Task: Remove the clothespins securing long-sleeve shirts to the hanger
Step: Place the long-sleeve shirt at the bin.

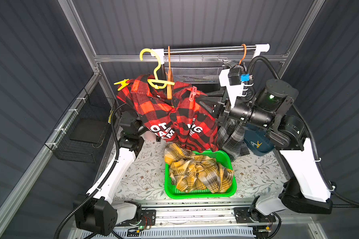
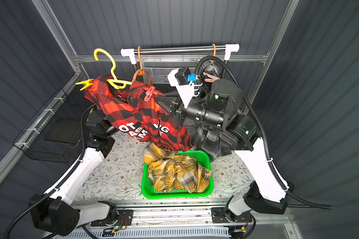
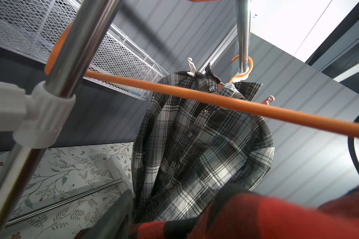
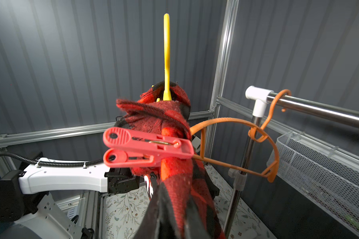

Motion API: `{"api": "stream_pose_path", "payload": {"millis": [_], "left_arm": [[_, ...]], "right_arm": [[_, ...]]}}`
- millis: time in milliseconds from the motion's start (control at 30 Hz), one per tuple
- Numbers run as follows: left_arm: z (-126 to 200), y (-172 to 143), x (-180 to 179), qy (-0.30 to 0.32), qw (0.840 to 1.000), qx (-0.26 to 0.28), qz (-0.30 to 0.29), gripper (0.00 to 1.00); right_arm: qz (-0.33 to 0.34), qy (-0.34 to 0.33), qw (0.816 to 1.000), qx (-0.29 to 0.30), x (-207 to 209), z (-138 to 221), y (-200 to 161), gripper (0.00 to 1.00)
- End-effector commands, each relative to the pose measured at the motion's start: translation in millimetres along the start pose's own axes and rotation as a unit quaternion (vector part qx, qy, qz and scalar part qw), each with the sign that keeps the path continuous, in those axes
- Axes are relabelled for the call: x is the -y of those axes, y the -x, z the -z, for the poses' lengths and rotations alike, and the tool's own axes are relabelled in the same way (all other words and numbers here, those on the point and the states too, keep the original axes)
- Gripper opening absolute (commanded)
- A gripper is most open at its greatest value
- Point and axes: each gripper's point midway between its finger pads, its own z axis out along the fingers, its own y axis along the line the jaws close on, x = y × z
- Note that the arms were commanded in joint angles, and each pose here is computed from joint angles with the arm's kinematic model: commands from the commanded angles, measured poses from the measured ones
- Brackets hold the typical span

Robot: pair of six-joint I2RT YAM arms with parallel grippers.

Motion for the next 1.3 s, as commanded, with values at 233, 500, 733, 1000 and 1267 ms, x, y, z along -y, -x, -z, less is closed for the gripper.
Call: {"api": "stream_pose_path", "payload": {"millis": [233,500,733,1000,1267], "left_arm": [[-0.7,12.6,75.6,-0.086,0.996,-0.022,-0.015,0.69],[-12.2,-19.4,100.6,-0.109,0.992,-0.057,-0.009,0.68],[-25.3,-81.7,87.3,-0.094,0.990,-0.104,0.033,0.68],[-29.0,-146.4,31.3,-0.027,0.985,-0.147,0.082,0.68],[-7.2,-212.5,-56.2,0.128,0.968,-0.188,0.102,0.71]], "right_arm": [[0.017,0.011,0.992,0.126,-4.2,3.5,76.7,0.00],[-0.014,0.031,0.990,0.137,-11.9,9.8,85.0,0.00],[-0.046,-0.017,0.993,0.108,1.3,15.4,44.2,0.00],[-0.105,-0.083,0.989,0.057,30.2,34.2,-39.6,0.00],[-0.122,-0.105,0.987,0.002,37.6,60.5,-132.8,0.00]]}}
